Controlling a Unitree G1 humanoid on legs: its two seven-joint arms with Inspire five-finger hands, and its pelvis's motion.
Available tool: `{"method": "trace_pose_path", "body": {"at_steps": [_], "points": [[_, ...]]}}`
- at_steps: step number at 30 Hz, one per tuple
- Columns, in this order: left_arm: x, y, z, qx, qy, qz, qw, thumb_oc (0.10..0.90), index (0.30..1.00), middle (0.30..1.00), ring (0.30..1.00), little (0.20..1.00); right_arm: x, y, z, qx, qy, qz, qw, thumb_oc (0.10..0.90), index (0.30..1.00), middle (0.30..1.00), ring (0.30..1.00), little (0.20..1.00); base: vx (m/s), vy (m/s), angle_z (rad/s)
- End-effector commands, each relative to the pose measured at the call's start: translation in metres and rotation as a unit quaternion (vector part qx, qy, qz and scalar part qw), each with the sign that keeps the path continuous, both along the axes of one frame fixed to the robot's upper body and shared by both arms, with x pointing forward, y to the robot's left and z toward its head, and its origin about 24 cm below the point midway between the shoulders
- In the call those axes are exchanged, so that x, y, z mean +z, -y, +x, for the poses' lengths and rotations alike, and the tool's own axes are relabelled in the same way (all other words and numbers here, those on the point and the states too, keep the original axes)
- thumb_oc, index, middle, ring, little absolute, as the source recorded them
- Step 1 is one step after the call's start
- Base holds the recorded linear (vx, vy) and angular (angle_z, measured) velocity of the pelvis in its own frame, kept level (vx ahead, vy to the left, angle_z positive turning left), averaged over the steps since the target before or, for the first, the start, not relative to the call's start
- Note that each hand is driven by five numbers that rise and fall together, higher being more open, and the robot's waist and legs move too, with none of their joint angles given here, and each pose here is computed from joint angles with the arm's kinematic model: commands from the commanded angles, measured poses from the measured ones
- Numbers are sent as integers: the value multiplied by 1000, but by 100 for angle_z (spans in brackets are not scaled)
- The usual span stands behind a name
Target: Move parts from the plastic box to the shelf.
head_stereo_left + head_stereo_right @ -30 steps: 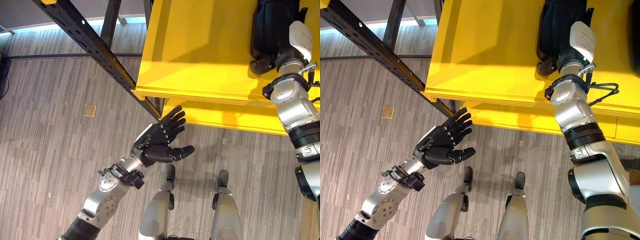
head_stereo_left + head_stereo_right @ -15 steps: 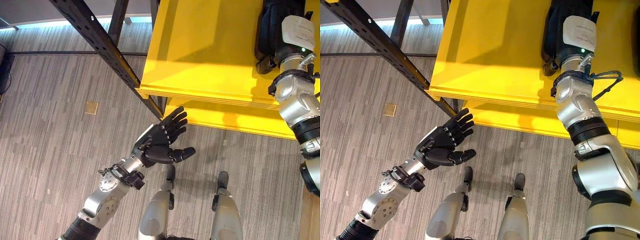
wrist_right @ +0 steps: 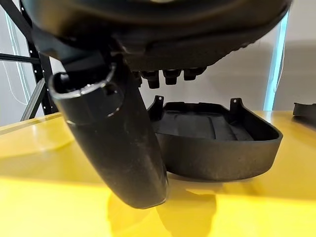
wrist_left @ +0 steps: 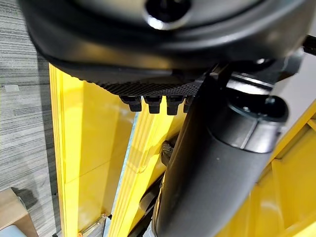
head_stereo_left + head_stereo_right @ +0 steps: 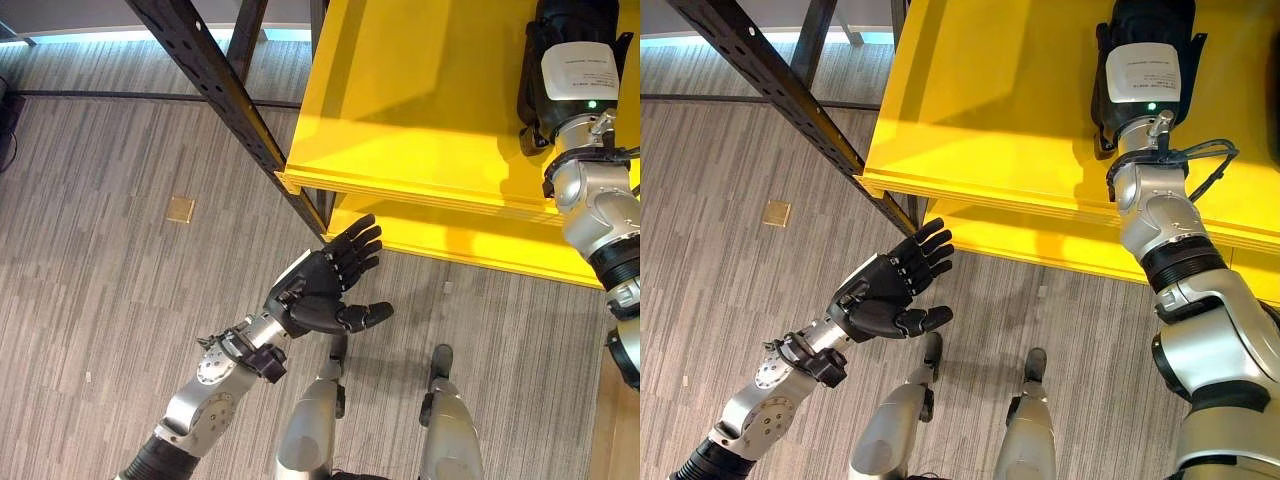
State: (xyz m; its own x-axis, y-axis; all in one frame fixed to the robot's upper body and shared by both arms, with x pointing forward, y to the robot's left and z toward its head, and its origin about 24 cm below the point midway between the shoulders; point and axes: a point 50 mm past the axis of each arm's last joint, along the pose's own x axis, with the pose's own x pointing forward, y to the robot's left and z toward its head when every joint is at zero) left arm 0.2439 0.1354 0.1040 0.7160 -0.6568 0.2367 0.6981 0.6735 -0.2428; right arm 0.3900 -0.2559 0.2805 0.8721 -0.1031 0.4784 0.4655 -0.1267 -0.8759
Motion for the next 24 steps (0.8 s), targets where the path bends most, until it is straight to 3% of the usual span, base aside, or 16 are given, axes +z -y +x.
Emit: {"method": "trace_pose_path", "body": {"at_steps": [1,13,24], "points": [[36,-4,-13,-32,99,-33,994,900,1000,1000,1000,1000,56,33,-22,-75,85,-52,992,900,1000,1000,1000,1000,0,0,0],[40,-3,-13,-31,103,-42,993,900,1000,1000,1000,1000,55,35,-28,-88,146,-43,984,900,1000,1000,1000,1000,0,0,0],[41,-5,-13,-22,101,-48,993,900,1000,1000,1000,1000,50,22,-33,-51,148,-23,987,900,1000,1000,1000,1000,2,5,-1]]}}
